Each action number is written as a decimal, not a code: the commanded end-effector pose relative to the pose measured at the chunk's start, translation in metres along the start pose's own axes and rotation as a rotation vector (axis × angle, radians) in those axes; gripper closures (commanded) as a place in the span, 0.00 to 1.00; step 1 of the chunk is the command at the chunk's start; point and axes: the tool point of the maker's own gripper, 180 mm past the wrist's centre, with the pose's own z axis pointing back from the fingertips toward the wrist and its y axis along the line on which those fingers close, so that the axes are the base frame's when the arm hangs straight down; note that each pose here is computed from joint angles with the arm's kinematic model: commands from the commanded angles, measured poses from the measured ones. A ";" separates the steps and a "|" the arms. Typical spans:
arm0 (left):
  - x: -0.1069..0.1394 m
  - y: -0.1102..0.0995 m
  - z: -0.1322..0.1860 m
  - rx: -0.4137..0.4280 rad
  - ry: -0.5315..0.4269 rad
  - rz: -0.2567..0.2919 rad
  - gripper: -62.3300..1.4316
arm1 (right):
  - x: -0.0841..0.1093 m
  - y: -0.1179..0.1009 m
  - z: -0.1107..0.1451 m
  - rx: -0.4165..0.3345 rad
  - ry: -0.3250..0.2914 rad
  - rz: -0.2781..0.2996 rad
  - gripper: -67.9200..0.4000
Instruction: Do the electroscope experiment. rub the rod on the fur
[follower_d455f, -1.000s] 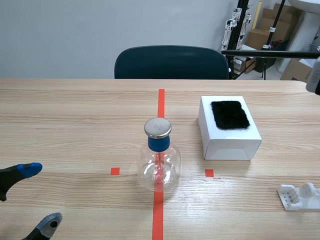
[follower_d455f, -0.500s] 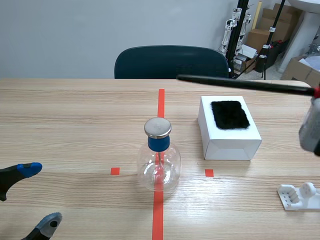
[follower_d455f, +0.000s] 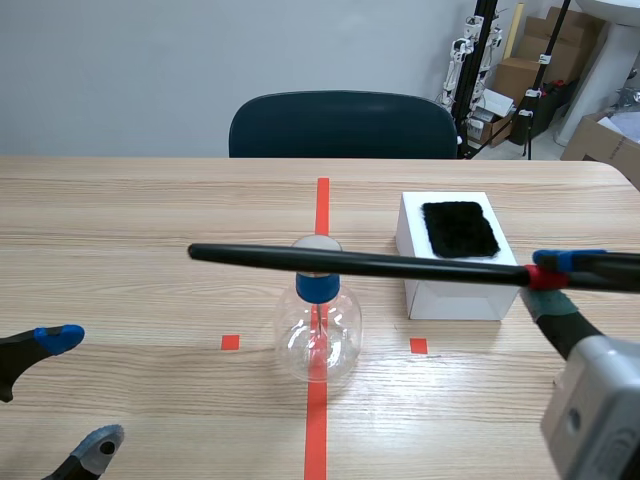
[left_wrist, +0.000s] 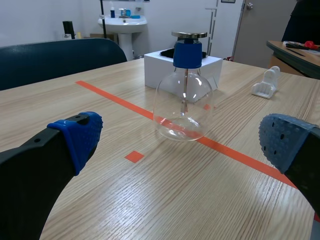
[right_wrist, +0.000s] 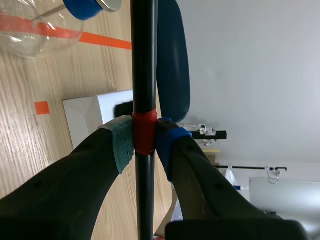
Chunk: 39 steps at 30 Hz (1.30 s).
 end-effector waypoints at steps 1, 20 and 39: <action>0.007 0.005 0.001 0.008 -0.021 -0.018 0.00 | 0.002 -0.009 -0.002 -0.028 -0.013 0.008 0.89; 0.007 0.005 0.001 0.008 -0.021 -0.018 0.00 | 0.004 -0.007 -0.002 -0.027 -0.018 0.002 0.89; 0.007 0.005 0.001 0.008 -0.021 -0.018 0.00 | 0.000 -0.007 -0.002 -0.027 0.008 0.001 0.89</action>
